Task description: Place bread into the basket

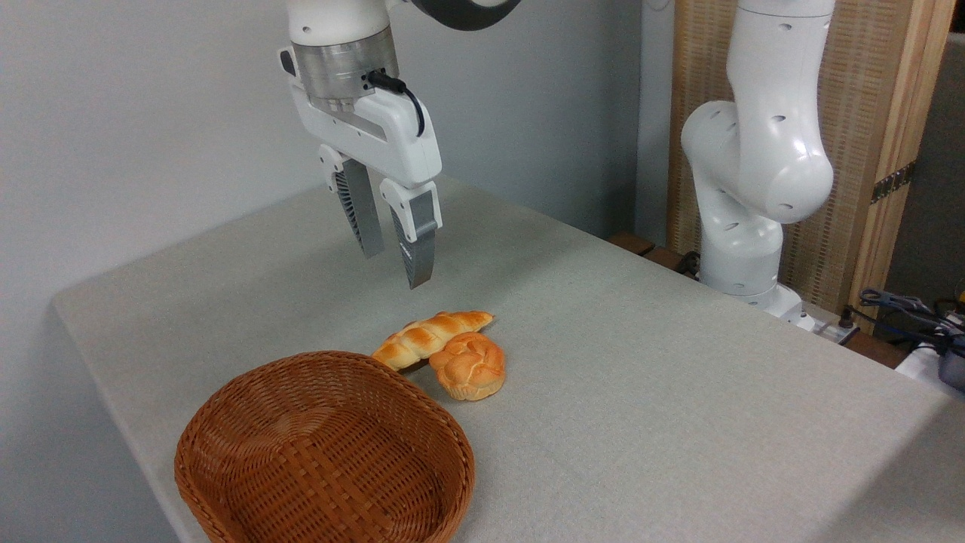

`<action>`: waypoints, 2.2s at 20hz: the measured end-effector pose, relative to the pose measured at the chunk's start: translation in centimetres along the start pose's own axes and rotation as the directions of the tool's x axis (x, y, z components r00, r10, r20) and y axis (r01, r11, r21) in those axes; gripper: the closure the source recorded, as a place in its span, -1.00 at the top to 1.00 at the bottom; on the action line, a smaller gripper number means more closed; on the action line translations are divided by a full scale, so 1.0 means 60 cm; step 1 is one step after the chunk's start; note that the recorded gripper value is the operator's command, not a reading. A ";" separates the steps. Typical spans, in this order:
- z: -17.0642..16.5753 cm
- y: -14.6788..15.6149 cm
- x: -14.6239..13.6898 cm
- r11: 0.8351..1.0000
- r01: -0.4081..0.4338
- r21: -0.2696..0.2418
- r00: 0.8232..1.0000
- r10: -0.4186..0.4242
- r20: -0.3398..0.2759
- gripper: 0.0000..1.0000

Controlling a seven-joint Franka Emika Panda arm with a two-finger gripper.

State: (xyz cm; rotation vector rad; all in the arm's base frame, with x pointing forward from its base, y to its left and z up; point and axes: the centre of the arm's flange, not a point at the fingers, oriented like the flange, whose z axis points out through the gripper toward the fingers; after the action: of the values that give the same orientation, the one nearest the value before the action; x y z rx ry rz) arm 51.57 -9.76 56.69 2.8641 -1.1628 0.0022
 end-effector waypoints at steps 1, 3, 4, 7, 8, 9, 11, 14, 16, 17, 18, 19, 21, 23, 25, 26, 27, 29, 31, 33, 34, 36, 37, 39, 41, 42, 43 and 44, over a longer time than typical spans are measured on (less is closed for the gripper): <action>0.000 0.000 0.001 1.000 -0.001 0.001 1.000 0.001 -0.002 1.00; -0.001 0.001 0.002 1.000 -0.002 0.002 1.000 0.002 -0.003 1.00; -0.001 0.001 0.002 1.000 -0.002 0.002 1.000 0.002 -0.004 1.00; 0.006 0.001 0.002 1.000 -0.003 0.004 1.000 0.003 -0.005 1.00; 0.011 0.001 0.002 1.000 -0.003 0.003 1.000 0.003 -0.004 1.00; 0.024 0.001 0.002 1.000 -0.005 0.000 1.000 0.005 0.001 1.00; 0.052 0.002 0.001 1.000 -0.016 -0.003 1.000 0.016 0.005 1.00; 0.103 0.004 0.004 0.999 -0.033 0.012 0.999 0.033 -0.015 1.00; 0.129 0.005 0.007 0.999 -0.039 0.027 0.999 0.040 -0.034 1.00; 0.137 0.006 0.007 0.999 -0.040 0.029 0.998 0.042 -0.037 1.00; 0.149 0.009 0.008 0.999 -0.044 0.031 0.998 0.045 -0.037 1.00; 0.155 0.011 0.008 0.998 -0.046 0.029 0.998 0.047 -0.035 1.00; 0.171 0.019 0.008 0.998 -0.065 0.022 0.998 0.066 -0.022 1.00; 0.189 0.029 0.010 0.996 -0.089 0.016 0.996 0.089 -0.012 1.00; 0.201 0.031 0.011 0.995 -0.099 0.024 0.995 0.099 -0.021 1.00; 0.205 0.032 0.011 0.995 -0.100 0.026 0.995 0.101 -0.023 1.00; 0.213 0.032 0.011 0.994 -0.102 0.027 0.994 0.103 -0.023 1.00; 0.224 0.036 0.015 0.993 -0.111 0.029 0.993 0.112 -0.021 1.00; 0.230 0.041 0.022 0.992 -0.120 0.032 0.992 0.121 -0.022 1.00; 0.238 0.046 0.029 0.991 -0.128 0.034 0.991 0.129 -0.021 1.00; 0.243 0.051 0.033 0.990 -0.136 0.034 0.990 0.136 -0.017 1.00; 0.252 0.061 0.043 0.988 -0.151 0.034 0.988 0.152 -0.014 1.00; 0.255 0.065 0.046 0.987 -0.157 0.034 0.987 0.158 -0.013 1.00; 0.262 0.076 0.054 0.984 -0.172 0.036 0.985 0.173 -0.011 1.00; 0.263 0.080 0.057 0.983 -0.177 0.036 0.984 0.178 -0.011 1.00; 0.263 0.083 0.058 0.983 -0.180 0.036 0.983 0.181 -0.012 1.00; 0.263 0.085 0.059 0.982 -0.183 0.036 0.983 0.184 -0.012 1.00; 0.263 0.086 0.060 0.982 -0.185 0.036 0.983 0.185 -0.012 0.86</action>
State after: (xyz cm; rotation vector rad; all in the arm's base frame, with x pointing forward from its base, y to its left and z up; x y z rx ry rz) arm 50.28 -16.70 41.26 2.7682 -1.4351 0.0517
